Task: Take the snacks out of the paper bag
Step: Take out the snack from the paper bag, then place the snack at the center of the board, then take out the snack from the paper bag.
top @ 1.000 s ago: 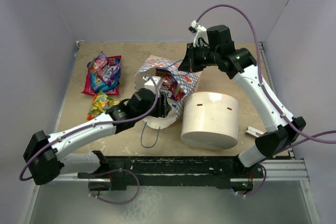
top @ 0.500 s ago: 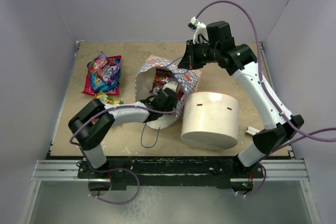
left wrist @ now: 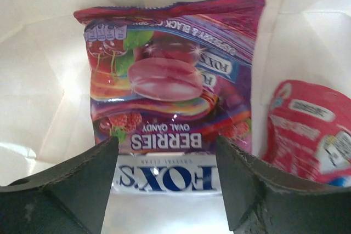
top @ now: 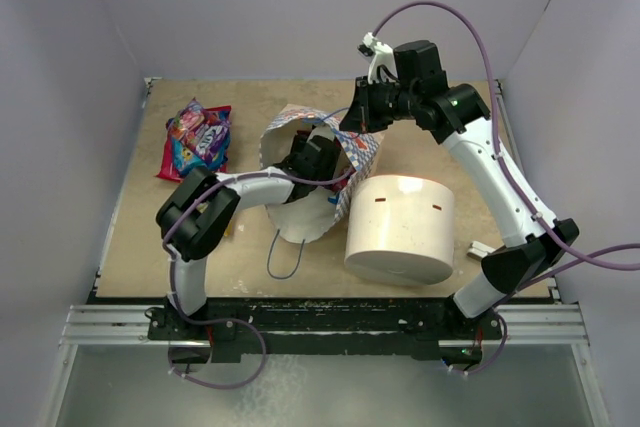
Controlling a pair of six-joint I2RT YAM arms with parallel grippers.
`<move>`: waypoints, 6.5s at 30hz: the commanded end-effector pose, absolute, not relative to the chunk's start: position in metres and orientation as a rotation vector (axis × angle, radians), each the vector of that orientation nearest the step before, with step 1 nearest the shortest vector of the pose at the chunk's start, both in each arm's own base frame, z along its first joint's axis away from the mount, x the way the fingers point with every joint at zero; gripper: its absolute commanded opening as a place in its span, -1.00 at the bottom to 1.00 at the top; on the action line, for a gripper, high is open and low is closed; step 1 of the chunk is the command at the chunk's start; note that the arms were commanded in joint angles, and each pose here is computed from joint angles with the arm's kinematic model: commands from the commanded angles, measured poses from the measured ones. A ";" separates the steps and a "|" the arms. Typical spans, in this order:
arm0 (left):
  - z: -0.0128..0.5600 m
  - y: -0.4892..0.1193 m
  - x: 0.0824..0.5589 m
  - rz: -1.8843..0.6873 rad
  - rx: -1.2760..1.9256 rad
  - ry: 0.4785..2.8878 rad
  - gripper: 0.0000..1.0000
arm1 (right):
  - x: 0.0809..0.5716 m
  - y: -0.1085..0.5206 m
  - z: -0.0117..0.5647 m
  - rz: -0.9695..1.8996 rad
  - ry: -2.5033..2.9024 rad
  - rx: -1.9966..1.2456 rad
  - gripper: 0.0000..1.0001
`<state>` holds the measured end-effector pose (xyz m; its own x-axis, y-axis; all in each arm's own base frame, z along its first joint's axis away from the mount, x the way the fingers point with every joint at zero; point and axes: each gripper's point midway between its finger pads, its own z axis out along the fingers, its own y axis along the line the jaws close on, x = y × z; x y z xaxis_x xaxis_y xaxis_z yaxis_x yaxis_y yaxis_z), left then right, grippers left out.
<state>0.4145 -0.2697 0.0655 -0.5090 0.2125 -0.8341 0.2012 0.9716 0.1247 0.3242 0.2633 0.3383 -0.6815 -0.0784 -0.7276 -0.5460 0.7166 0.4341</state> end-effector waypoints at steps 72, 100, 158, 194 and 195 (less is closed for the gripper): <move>0.241 -0.275 0.210 -0.847 0.470 2.205 -1.00 | 0.343 0.237 0.380 0.666 2.012 -0.401 -1.00; 0.440 -0.054 0.288 0.169 -0.325 1.680 -1.00 | 0.317 0.247 0.372 0.791 1.984 -0.485 -1.00; 0.360 -0.121 0.295 -0.959 -0.330 1.871 0.98 | 0.303 0.253 0.352 0.871 2.022 -0.500 -1.00; 0.259 -0.274 0.172 -0.813 0.252 1.982 -0.19 | 0.258 0.268 0.330 1.051 2.045 -0.849 -1.00; 0.262 -0.272 0.171 -0.820 0.261 1.968 -0.09 | 0.257 0.269 0.328 1.057 2.060 -0.848 -1.00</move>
